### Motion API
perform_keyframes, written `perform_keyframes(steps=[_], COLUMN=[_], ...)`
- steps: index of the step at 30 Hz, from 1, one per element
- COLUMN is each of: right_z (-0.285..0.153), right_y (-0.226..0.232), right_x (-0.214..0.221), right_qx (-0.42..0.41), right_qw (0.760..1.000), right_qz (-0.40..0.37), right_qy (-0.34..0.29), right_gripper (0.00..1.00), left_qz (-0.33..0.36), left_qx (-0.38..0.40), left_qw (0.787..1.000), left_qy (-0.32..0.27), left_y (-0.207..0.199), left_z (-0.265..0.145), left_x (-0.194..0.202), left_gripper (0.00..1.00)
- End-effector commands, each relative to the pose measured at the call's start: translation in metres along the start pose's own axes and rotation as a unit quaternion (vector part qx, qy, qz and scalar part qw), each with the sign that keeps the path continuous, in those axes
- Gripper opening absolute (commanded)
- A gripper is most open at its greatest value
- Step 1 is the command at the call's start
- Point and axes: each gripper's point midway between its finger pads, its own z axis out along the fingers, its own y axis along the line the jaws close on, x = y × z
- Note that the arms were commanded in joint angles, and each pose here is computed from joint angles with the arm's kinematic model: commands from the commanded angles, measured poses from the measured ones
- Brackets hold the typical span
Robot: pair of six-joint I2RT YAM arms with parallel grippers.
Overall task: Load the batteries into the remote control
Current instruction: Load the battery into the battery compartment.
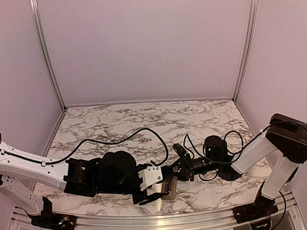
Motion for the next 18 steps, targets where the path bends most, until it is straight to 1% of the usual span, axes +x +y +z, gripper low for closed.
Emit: perform_keyframes(steps=[1,7,18], right_z=[0.006,0.006,0.006], right_y=[0.013,0.012,0.012], right_x=[0.0,0.002,0.002], right_qx=[-0.021,-0.021,-0.022], right_qw=[1.0,1.0,1.0], right_qz=[-0.014,-0.013,-0.013], right_qy=[0.01,0.013,0.014], right_gripper=[0.0,0.0,0.0], left_qz=[0.03,0.038,0.043], left_qx=[-0.016,-0.045,-0.045], left_qw=[0.999,0.998,0.998], left_qy=[-0.008,0.008,0.023], left_y=[0.002,0.011,0.009], left_z=[0.009,0.019,0.027], left_x=[-0.004,0.005,0.012], left_gripper=[0.66,0.66,0.66])
